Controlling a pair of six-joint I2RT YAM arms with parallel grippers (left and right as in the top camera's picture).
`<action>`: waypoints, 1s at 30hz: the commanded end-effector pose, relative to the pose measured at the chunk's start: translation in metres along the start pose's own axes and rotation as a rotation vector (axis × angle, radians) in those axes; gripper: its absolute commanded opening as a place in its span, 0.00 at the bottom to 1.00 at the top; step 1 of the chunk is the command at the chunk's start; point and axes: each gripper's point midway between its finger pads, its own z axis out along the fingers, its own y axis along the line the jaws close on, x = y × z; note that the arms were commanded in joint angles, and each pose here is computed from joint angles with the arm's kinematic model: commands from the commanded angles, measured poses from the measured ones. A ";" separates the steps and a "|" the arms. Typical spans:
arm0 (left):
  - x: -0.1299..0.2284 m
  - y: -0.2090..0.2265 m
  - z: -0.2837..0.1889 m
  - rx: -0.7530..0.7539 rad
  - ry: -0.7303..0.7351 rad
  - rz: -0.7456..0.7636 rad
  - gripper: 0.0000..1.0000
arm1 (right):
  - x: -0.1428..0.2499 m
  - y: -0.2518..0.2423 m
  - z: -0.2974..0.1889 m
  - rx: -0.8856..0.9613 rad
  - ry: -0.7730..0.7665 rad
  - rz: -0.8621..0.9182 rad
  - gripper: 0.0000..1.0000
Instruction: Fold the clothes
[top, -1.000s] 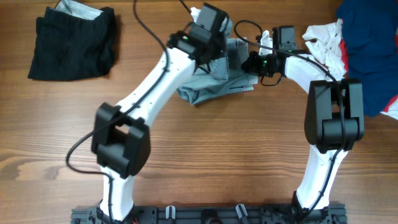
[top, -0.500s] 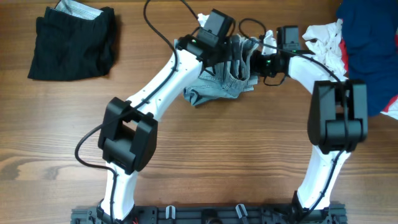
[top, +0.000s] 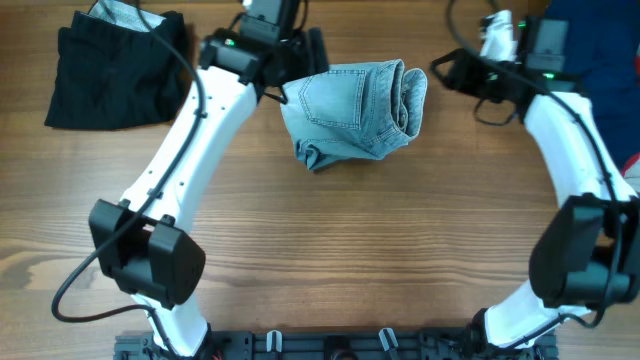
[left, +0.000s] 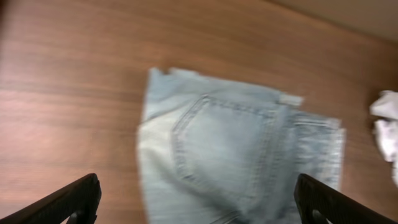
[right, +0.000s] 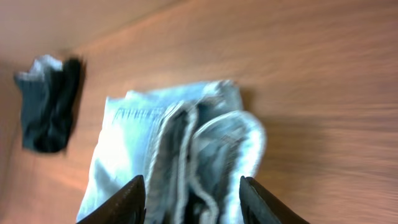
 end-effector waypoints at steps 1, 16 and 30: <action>-0.004 0.038 0.001 -0.082 0.033 -0.026 1.00 | 0.031 0.013 0.038 -0.024 0.106 -0.048 0.52; -0.009 0.077 -0.001 -0.144 0.059 -0.084 1.00 | 0.029 0.015 0.093 -0.004 0.075 -0.098 0.04; -0.006 0.077 0.001 -0.145 0.068 -0.083 1.00 | 0.051 -0.041 0.136 0.165 0.139 -0.113 0.06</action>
